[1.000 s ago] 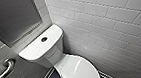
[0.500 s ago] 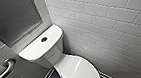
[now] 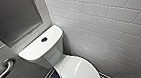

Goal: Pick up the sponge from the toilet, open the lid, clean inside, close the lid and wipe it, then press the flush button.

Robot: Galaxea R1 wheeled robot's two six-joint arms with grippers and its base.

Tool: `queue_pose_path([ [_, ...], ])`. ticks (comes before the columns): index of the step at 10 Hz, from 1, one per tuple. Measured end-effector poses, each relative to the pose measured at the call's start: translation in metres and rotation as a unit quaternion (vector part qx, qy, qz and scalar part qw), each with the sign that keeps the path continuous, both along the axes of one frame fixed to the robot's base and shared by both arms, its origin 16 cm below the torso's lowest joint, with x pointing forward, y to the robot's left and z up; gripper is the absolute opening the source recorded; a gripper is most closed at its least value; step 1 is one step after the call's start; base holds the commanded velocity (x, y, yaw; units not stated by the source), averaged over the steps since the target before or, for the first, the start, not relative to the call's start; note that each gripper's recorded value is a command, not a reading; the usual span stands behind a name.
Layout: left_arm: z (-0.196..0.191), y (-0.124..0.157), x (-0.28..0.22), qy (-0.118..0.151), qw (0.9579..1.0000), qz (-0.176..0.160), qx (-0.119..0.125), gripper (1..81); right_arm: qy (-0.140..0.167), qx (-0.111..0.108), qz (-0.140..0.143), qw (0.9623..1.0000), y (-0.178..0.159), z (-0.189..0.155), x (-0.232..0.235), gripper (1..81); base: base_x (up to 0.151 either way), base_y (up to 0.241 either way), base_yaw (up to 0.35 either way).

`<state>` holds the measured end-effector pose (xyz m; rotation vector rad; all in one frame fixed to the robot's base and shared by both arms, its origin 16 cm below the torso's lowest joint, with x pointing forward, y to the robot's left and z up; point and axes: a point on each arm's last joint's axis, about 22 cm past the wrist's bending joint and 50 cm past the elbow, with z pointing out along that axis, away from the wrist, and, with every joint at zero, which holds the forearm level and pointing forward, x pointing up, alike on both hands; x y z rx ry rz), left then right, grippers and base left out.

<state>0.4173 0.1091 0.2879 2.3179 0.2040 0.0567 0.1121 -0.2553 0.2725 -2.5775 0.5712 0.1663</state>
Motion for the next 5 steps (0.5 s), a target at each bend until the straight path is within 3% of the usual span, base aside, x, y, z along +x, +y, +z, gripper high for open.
queue_pose_path([
  [5,0.021,-0.070,-0.013,0.019,0.9983,-0.014,-0.052,81.1,0.000,-0.001,0.001,1.0000,0.016,-0.011,-0.004,1.0,0.000,0.000,0.000],
])
